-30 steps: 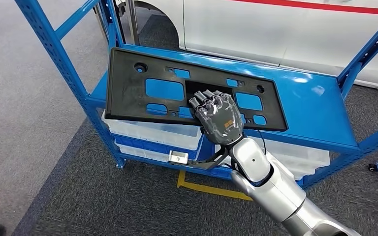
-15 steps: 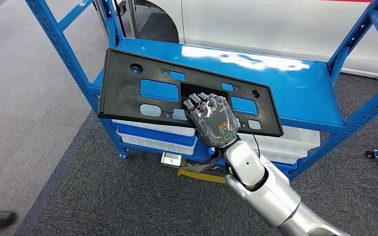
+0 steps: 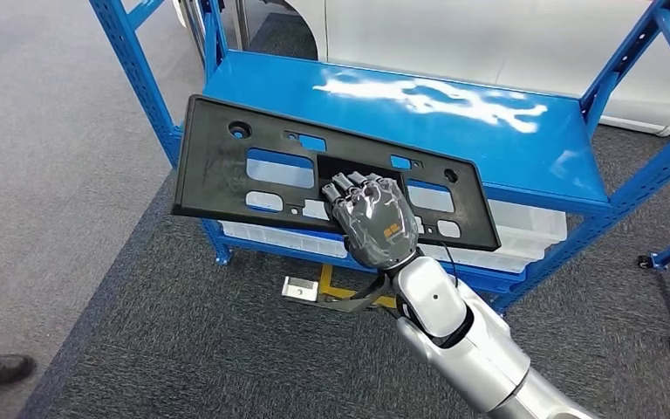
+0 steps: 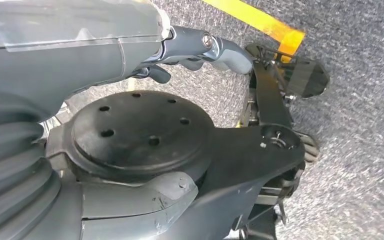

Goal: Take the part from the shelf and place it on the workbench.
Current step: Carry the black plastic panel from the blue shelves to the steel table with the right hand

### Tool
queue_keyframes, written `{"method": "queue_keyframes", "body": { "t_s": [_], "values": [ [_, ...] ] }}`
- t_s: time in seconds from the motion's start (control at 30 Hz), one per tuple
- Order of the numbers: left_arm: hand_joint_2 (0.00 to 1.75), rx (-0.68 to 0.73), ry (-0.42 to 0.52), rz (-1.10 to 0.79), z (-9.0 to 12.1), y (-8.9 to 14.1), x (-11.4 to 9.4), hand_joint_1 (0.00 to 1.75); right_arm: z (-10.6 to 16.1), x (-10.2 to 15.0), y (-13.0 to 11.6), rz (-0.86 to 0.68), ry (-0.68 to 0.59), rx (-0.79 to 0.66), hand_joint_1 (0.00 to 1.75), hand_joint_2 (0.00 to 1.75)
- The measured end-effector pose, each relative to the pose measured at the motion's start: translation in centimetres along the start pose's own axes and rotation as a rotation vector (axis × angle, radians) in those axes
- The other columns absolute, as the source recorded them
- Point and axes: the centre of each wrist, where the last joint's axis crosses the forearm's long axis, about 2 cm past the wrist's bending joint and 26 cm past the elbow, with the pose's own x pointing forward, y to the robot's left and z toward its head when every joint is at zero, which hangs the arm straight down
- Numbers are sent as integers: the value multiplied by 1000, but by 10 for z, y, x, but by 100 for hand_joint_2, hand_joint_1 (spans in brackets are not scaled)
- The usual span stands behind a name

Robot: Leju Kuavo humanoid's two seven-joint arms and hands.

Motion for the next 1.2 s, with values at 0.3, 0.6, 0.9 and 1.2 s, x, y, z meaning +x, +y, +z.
{"method": "queue_keyframes", "body": {
  "t_s": [0.3,0.6,0.9,1.2],
  "values": [
    [175,-3,2,1,0,0,-1,0,-3,2,-4,-11,14,-13,173,175],
    [175,12,2,-3,0,3,-1,0,-7,8,-7,-33,29,-11,173,175],
    [175,26,18,-6,0,2,-2,0,-8,13,-15,-45,37,-15,173,175],
    [175,32,30,-8,1,2,-3,0,-10,26,-22,-56,30,-30,173,175]
  ]
}}
